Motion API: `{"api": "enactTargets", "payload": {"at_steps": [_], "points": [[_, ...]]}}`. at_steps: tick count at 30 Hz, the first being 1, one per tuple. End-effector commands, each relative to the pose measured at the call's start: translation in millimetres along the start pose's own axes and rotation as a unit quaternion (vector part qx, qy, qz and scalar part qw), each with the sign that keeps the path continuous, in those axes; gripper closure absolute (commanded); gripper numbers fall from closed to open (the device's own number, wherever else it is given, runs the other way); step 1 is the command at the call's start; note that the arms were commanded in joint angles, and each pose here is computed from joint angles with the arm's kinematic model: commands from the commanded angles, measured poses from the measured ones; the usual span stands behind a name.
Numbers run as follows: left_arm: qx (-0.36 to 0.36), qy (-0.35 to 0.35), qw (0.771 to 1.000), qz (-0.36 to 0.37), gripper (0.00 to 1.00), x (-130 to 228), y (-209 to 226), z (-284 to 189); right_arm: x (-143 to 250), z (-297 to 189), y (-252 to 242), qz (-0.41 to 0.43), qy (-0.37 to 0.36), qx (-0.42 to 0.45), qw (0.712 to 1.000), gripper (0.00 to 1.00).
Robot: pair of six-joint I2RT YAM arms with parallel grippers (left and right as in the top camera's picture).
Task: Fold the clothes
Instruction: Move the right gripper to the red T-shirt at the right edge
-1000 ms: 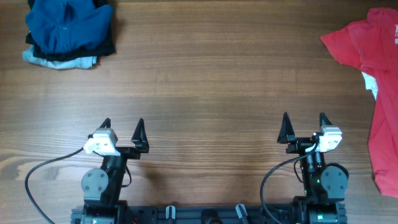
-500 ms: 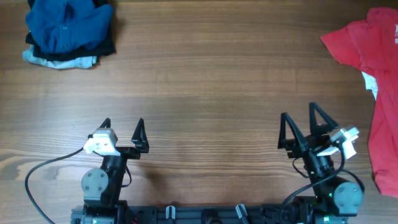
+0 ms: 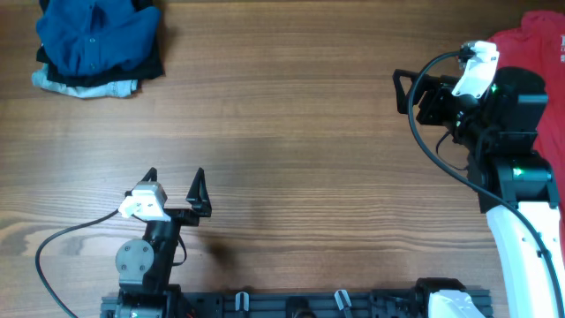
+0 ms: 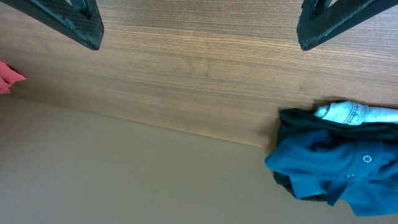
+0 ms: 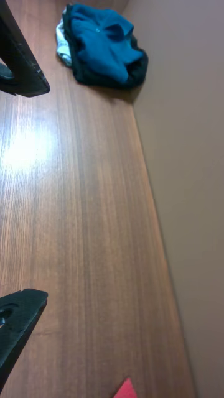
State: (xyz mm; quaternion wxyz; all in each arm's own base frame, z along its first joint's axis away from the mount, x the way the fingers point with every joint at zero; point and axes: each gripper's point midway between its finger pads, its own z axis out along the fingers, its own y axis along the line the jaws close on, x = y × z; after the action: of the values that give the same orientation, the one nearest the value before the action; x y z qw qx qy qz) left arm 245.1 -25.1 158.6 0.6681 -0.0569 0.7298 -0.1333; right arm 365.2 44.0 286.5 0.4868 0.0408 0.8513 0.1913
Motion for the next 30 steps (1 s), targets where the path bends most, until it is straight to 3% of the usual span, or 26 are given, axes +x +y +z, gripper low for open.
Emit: {"api": "enactTargets", "payload": {"at_steps": [1,30], "points": [[-0.007,-0.001,1.000,0.007,0.00,1.0,3.4,-0.1,-16.0,-8.4,10.5,-0.019,-0.023,-0.018,0.999,0.00],[-0.007,-0.001,1.000,0.007,0.00,1.0,3.4,-0.1,7.5,-9.7,4.8,-0.004,0.024,-0.006,1.000,0.01]]}}
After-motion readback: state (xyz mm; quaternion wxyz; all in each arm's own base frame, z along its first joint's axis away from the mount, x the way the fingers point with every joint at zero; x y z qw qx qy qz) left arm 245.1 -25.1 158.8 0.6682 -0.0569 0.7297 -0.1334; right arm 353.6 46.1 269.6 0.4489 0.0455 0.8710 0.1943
